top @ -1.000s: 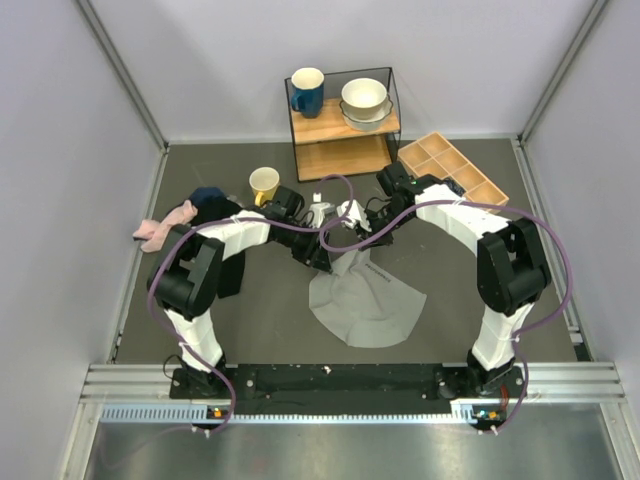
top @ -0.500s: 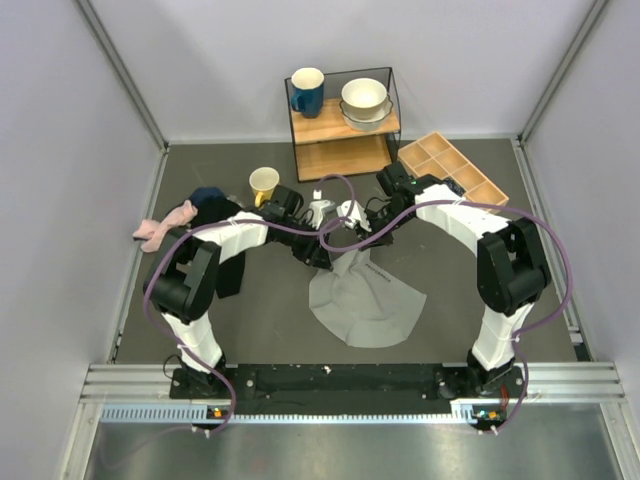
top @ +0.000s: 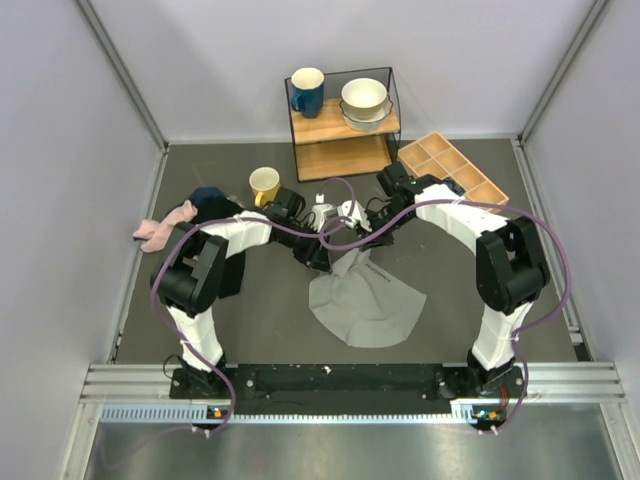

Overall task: Roll the underwear
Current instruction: Fold the underwear at the center of the board.

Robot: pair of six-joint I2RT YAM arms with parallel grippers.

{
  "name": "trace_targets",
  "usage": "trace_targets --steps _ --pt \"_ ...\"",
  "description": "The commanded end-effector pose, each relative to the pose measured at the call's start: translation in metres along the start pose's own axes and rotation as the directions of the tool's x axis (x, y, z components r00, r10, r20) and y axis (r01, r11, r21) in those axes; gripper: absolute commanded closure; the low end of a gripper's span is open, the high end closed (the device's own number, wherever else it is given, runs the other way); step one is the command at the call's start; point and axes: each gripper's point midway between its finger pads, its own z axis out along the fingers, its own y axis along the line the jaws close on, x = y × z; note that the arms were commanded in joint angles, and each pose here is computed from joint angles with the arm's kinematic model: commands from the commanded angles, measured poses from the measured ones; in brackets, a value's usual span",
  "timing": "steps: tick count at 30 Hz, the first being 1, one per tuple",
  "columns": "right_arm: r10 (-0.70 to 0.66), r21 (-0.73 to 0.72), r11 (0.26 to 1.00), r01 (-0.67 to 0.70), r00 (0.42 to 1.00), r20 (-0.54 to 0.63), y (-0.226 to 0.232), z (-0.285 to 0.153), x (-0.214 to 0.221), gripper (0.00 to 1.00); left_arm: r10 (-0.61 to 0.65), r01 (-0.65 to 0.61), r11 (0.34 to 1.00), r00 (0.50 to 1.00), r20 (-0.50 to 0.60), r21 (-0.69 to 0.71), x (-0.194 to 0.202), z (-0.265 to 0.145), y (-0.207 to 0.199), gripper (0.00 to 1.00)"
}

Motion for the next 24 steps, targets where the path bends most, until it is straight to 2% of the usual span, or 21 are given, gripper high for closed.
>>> trace_targets --steps 1,3,8,15,24 --pt "0.002 -0.013 1.0 -0.001 0.999 0.041 0.002 0.0 -0.007 1.0 0.03 -0.03 0.999 0.999 0.02 0.014 -0.012 -0.002 -0.003 0.59" --pt "0.004 -0.014 1.0 -0.004 0.999 0.04 0.002 0.0 -0.007 1.0 0.03 -0.031 0.999 0.999 0.021 0.03 -0.014 -0.002 -0.005 0.64" --pt "0.005 -0.011 1.0 -0.005 0.999 0.039 0.001 0.0 -0.007 1.0 0.02 -0.021 0.998 1.0 0.013 0.057 -0.012 0.0 -0.008 0.85" --pt "0.011 -0.009 1.0 -0.011 0.999 0.038 0.001 -0.001 -0.008 1.0 0.022 -0.024 0.996 1.0 0.021 0.085 -0.012 -0.006 -0.019 1.0" --pt "0.004 0.014 1.0 -0.005 0.999 0.047 -0.001 -0.009 -0.016 1.0 0.031 -0.036 0.996 0.998 0.063 0.079 -0.017 -0.024 -0.038 1.0"
